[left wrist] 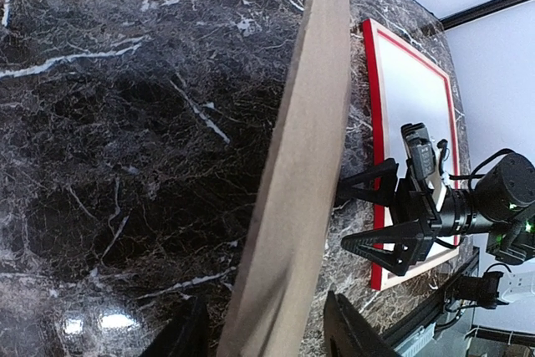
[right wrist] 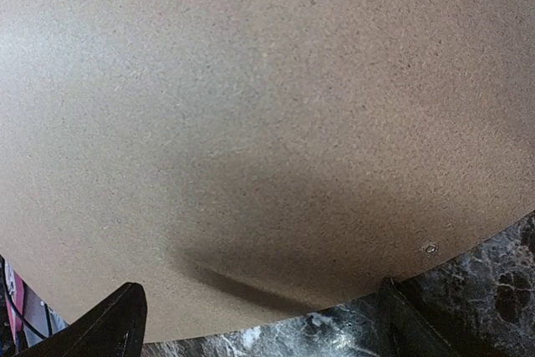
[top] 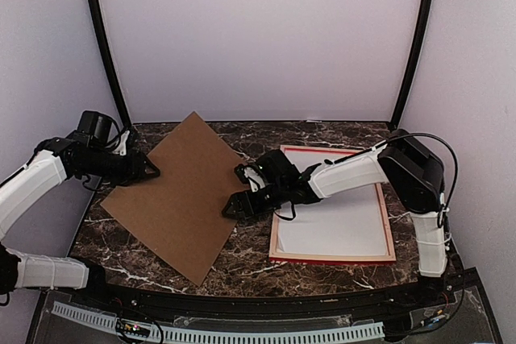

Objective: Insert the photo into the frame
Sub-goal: Turn over the backboard.

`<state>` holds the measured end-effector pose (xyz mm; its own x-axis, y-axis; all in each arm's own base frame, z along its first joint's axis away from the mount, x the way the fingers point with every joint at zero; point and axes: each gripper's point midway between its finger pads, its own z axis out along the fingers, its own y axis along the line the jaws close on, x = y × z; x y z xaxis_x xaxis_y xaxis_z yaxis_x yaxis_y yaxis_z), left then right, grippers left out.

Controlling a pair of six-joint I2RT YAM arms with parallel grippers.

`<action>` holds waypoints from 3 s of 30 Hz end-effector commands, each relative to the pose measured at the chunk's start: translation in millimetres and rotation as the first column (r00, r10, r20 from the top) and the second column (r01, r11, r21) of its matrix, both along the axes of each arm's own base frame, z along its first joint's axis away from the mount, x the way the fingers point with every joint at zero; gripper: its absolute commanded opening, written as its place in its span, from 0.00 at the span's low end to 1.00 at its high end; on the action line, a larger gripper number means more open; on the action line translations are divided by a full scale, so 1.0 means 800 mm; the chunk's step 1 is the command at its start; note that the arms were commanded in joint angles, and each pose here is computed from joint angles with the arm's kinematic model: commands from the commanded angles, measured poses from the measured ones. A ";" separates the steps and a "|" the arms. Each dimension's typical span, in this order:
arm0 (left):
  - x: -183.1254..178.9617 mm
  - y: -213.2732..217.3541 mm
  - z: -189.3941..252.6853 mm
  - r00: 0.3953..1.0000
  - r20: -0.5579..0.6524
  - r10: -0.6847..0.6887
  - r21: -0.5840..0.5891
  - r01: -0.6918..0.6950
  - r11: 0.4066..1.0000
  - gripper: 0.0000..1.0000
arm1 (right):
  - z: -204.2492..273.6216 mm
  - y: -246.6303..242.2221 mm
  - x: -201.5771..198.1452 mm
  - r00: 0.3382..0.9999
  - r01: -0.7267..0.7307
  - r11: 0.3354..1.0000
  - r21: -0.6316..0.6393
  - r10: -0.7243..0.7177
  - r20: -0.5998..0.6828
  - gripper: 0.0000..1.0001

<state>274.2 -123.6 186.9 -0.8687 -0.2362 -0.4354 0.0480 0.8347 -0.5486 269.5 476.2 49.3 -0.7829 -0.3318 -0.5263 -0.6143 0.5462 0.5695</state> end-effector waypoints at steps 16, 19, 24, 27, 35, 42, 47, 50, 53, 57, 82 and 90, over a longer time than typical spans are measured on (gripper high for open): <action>-0.013 -0.024 0.048 0.990 0.044 -0.137 -0.056 0.140 0.989 0.57 | -0.030 -0.017 0.009 1.000 0.018 0.997 -0.077 -0.017 0.011 0.96; -0.013 -0.023 0.047 0.989 0.041 -0.140 -0.047 0.142 0.989 0.46 | -0.032 -0.018 0.009 1.000 0.019 0.996 -0.082 -0.018 0.011 0.96; -0.015 -0.022 0.046 0.988 0.031 -0.152 -0.036 0.153 0.988 0.30 | -0.039 -0.020 0.008 1.000 0.018 0.996 -0.091 -0.018 0.003 0.96; -0.015 -0.023 0.047 0.987 0.030 -0.160 -0.033 0.161 0.986 0.23 | -0.038 -0.021 0.007 1.000 0.019 0.996 -0.091 -0.018 0.005 0.96; -0.016 -0.018 0.061 0.989 0.056 -0.137 -0.021 0.138 0.990 0.00 | -0.012 -0.023 0.012 1.000 0.022 0.998 -0.063 -0.021 0.024 0.97; -0.015 0.018 0.105 0.992 0.109 -0.066 0.138 0.051 0.989 0.00 | 0.037 -0.028 0.019 0.997 0.023 0.999 -0.042 -0.020 0.069 0.99; -0.020 0.029 0.122 0.992 0.111 -0.052 0.189 0.031 0.982 0.00 | 0.057 -0.022 0.019 0.997 0.011 1.000 -0.015 -0.010 0.075 0.99; -0.019 0.029 0.123 0.993 0.100 -0.059 0.203 0.038 0.979 0.00 | 0.056 -0.022 0.021 0.997 0.014 1.000 -0.021 -0.012 0.074 0.99; -0.018 0.024 0.117 0.994 0.081 -0.071 0.201 0.054 0.978 0.00 | 0.050 -0.022 0.021 0.998 0.017 0.999 -0.028 -0.015 0.062 0.99; -0.017 0.014 0.112 0.994 0.072 -0.080 0.190 0.065 0.980 0.00 | 0.041 -0.014 0.019 1.000 0.010 1.000 -0.007 -0.010 0.026 0.99; -0.037 -0.092 0.134 0.964 0.156 -0.215 -0.169 0.241 0.956 0.43 | 0.036 0.065 -0.002 0.980 -0.068 0.955 0.289 0.118 -0.158 0.98; -0.039 -0.129 0.159 0.928 0.225 -0.298 -0.257 0.352 0.900 0.51 | 0.059 0.040 0.000 0.974 -0.061 0.934 0.352 0.133 -0.182 0.98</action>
